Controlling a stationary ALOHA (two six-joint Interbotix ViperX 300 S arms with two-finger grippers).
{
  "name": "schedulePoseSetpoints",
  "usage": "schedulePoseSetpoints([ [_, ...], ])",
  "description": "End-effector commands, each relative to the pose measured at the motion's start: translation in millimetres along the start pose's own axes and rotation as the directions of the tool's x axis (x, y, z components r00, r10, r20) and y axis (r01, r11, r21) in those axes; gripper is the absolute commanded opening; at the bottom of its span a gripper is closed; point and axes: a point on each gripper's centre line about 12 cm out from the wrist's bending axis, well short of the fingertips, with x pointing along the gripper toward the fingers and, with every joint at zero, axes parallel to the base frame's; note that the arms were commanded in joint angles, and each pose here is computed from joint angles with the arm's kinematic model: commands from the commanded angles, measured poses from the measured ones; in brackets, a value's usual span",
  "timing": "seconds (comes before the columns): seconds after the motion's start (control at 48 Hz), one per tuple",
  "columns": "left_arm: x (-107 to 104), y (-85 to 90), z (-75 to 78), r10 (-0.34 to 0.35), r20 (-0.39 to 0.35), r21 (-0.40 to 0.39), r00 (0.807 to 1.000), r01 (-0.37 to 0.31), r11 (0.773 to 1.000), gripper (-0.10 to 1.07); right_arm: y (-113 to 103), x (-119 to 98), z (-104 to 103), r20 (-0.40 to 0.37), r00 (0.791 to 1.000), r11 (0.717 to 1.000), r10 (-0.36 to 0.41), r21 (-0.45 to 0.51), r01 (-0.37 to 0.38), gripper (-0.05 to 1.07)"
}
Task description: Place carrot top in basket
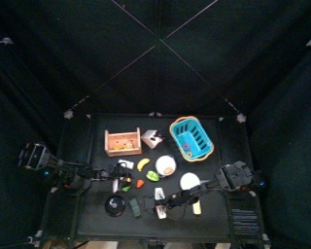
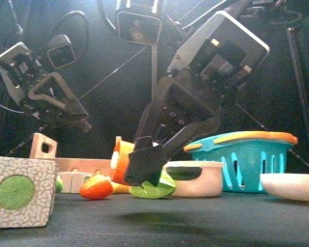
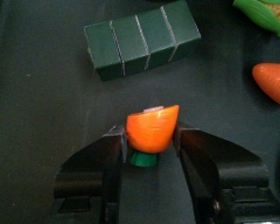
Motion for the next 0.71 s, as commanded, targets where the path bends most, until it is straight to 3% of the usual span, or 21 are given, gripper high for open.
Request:
schedulePoseSetpoints([
  [0.0,1.2,-1.4,5.4,-0.004,0.021,0.0,1.0,0.004,1.0,0.77,-0.1,-18.7,19.2,0.06,0.998,1.0,0.008,0.009,-0.008,0.65],
  [0.25,1.1,-0.2,5.9,0.0,0.022,-0.003,1.0,0.0,1.0,0.77,-23.4,-68.1,33.0,0.084,0.993,0.996,-0.078,0.042,0.074,0.65],
  [0.479,1.3,0.6,9.9,0.003,0.035,-0.005,0.999,-0.003,1.0,0.77,-84.1,-135.0,43.5,0.141,0.965,0.967,-0.222,0.158,0.2,0.65],
  [0.688,1.5,1.4,16.4,0.006,0.071,-0.011,0.997,-0.006,1.0,0.77,-133.0,-178.6,25.9,0.132,0.928,0.919,-0.349,0.239,0.312,0.65],
])
